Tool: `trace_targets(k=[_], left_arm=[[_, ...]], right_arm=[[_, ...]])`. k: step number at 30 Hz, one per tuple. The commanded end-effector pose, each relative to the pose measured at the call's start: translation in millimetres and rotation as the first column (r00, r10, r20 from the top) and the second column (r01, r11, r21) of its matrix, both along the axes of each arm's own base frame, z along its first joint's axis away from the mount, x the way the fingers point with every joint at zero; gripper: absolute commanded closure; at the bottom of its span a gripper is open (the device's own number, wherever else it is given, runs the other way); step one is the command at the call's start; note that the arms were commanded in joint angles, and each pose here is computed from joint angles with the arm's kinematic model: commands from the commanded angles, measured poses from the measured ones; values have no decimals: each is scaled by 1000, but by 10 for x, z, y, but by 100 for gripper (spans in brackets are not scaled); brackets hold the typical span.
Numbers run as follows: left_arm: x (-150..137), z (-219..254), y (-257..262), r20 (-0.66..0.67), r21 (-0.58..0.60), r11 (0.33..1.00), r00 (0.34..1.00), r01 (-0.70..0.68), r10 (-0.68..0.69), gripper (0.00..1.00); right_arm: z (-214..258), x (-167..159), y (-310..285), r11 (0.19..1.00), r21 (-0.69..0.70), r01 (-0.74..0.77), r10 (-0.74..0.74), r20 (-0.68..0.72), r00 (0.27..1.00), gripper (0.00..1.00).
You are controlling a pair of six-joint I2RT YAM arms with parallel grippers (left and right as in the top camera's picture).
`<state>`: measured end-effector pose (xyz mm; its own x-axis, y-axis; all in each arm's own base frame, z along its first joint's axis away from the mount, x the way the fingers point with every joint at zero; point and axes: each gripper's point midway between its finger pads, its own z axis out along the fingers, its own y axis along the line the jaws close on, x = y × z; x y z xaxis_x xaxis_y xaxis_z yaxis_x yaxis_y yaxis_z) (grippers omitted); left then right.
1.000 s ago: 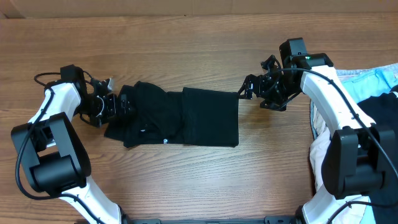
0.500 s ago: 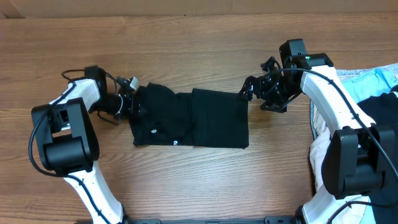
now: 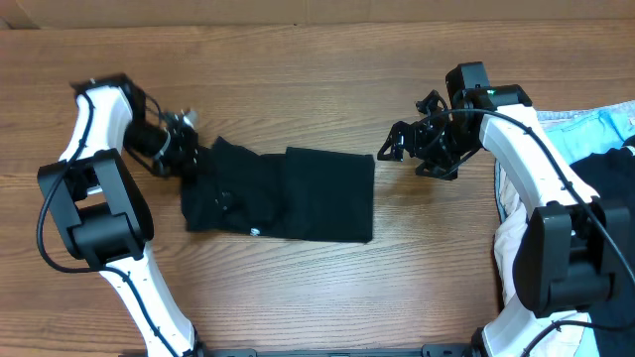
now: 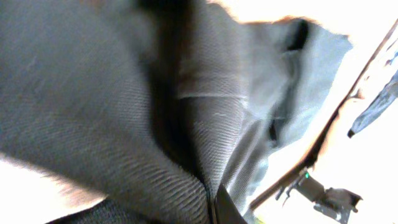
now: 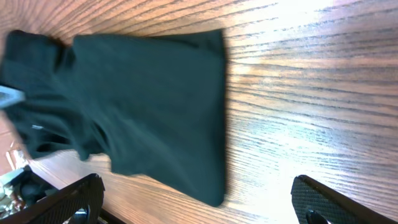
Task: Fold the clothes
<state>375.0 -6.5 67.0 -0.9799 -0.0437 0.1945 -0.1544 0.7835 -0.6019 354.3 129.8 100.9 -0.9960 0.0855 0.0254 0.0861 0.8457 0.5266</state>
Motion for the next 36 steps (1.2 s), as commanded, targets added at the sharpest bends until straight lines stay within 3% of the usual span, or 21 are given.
trace_targets(k=[1,7,17,20,23,25,26,27,31,33,36], left_arm=[[203,385,-54,85,69,996,995,51,-56,96],[229,733,-307,94,246,955,976,168,-196,96],[-32,411,-1411,12,344,871,926,350,-377,96],[-126,317,-1617,-17,435,826,921,358,-390,91],[-278,287,-1864,-36,454,799,904,395,-427,87],[-347,269,-1996,-34,463,778,886,425,-463,74],[-363,258,-2028,-32,480,763,878,433,-478,60],[-366,251,-2029,-32,507,743,872,436,-489,3],[-327,355,-1824,-57,608,676,873,415,-485,0],[-302,508,-1712,-61,610,684,885,399,-462,0],[-63,760,-1551,34,606,733,910,309,-412,0]], right_arm=[[55,15,-15,1000,13,-3,3,15,1000,0],[56,65,-166,999,15,40,-40,14,999,0],[54,101,-514,991,15,136,-136,-12,991,0],[52,90,-579,988,13,154,-153,-23,988,0],[51,79,-598,989,13,146,-145,-21,989,0],[51,76,-598,990,13,141,-141,-19,990,0],[51,73,-597,990,13,141,-141,-20,990,0],[50,70,-598,990,12,141,-141,-21,990,0],[49,53,-597,990,12,141,-140,-29,990,0],[49,52,-596,990,12,141,-140,-30,990,0],[81,35,-531,993,46,112,-111,-24,993,0]])
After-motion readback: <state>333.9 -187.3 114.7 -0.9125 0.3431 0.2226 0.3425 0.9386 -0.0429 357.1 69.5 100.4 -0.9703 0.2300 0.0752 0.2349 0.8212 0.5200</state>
